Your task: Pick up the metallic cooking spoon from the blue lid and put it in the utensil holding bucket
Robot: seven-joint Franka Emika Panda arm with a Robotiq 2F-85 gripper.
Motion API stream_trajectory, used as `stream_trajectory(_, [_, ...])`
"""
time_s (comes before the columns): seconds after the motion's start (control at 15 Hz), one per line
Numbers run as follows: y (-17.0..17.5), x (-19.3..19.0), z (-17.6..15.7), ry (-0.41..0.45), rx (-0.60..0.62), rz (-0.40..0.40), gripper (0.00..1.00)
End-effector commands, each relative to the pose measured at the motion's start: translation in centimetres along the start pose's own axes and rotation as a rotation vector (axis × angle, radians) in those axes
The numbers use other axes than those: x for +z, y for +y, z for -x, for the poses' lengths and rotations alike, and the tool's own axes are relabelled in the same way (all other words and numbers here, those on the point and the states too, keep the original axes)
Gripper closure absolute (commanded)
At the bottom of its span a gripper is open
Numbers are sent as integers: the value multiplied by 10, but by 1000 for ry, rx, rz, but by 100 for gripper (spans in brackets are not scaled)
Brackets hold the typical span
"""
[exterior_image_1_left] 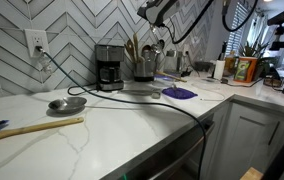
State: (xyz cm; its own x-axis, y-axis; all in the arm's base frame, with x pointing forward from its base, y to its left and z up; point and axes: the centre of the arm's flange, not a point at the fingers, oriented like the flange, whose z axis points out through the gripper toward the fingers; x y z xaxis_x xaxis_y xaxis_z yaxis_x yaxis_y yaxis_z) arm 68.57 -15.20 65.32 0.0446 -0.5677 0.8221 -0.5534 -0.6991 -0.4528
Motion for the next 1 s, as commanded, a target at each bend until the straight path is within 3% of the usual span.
stream_trajectory(0.0, [25,-9,2,148,109,-82,99])
stream_trajectory(0.2, [39,-11,-7,230,191,-144,99])
stream_trajectory(0.4, [49,-5,-8,236,288,-190,99])
stream_trajectory(0.93, [60,27,16,330,422,-186,99])
